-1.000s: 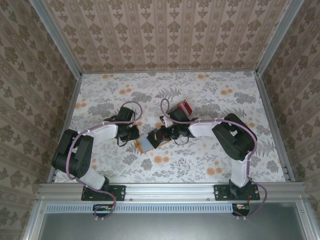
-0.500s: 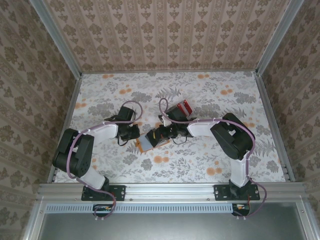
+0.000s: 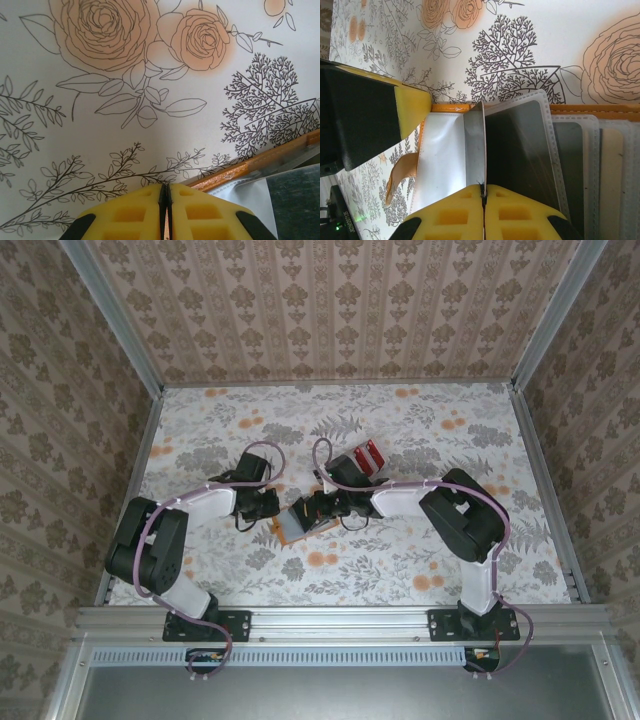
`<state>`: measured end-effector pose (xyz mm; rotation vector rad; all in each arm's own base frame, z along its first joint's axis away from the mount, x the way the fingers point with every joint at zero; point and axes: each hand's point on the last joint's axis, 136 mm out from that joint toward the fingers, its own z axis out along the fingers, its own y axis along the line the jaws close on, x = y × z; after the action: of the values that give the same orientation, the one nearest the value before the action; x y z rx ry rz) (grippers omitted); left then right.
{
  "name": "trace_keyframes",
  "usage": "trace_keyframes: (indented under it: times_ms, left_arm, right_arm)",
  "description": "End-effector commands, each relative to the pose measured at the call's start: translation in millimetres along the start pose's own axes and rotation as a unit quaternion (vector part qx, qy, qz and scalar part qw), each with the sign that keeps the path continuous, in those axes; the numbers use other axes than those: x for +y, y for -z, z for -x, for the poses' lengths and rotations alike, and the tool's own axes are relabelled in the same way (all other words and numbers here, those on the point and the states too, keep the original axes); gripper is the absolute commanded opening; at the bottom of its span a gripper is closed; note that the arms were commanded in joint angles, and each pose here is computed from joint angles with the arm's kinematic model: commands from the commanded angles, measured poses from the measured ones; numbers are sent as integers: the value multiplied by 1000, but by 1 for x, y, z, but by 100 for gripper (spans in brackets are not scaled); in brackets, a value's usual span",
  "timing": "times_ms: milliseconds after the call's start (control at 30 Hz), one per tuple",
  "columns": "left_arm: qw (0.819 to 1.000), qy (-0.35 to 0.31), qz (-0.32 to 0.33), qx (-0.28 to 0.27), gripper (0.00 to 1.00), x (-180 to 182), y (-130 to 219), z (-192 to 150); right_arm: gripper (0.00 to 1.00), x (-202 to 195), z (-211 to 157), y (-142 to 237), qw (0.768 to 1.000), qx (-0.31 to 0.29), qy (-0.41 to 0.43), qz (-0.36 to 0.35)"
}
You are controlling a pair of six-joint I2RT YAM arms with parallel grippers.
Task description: Put the credit cards into the card holder
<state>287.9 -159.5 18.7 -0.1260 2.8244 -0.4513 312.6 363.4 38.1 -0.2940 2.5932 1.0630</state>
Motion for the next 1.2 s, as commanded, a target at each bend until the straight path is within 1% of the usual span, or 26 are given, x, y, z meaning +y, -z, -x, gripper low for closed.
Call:
trace_keyframes:
  times_ms: [0,233,367,400,433,567,633,833,1000,1067,1167]
  left_arm:
    - [999,6,15,44,12,11,-15,-24]
    - [999,5,15,44,12,10,-15,-25]
    - [999,4,15,44,12,10,-13,-24]
    - [999,3,16,43,12,10,-13,-23]
    - [999,3,17,43,12,10,-13,-24]
    - [999,0,18,40,12,9,-11,-22]
    - [999,0,19,40,12,9,-10,-21]
    - [999,-1,21,40,11,10,-9,-20]
    - [999,-1,23,41,11,11,-8,-22]
    - [999,-1,23,39,11,11,-8,-22]
    - [999,0,24,40,11,12,-9,-23]
  right_arm:
    - [7,-14,-4,-3,999,-5,12,-51]
    - [7,-15,-18,-4,997,6,33,-76]
    - [8,-13,-23,-2,997,12,26,-72]
    - [9,-13,-22,0,997,11,24,-72]
    - [12,-12,-23,2,997,11,22,-74]
    - [32,-16,-22,10,995,6,26,-94]
    - [37,-19,-20,13,994,4,30,-102]
    - [40,-18,-15,21,992,5,50,-119]
    - [43,-23,-14,28,987,11,67,-147]
    - [46,-23,-15,30,986,13,72,-151]
    - [47,-21,-16,30,986,16,76,-146]
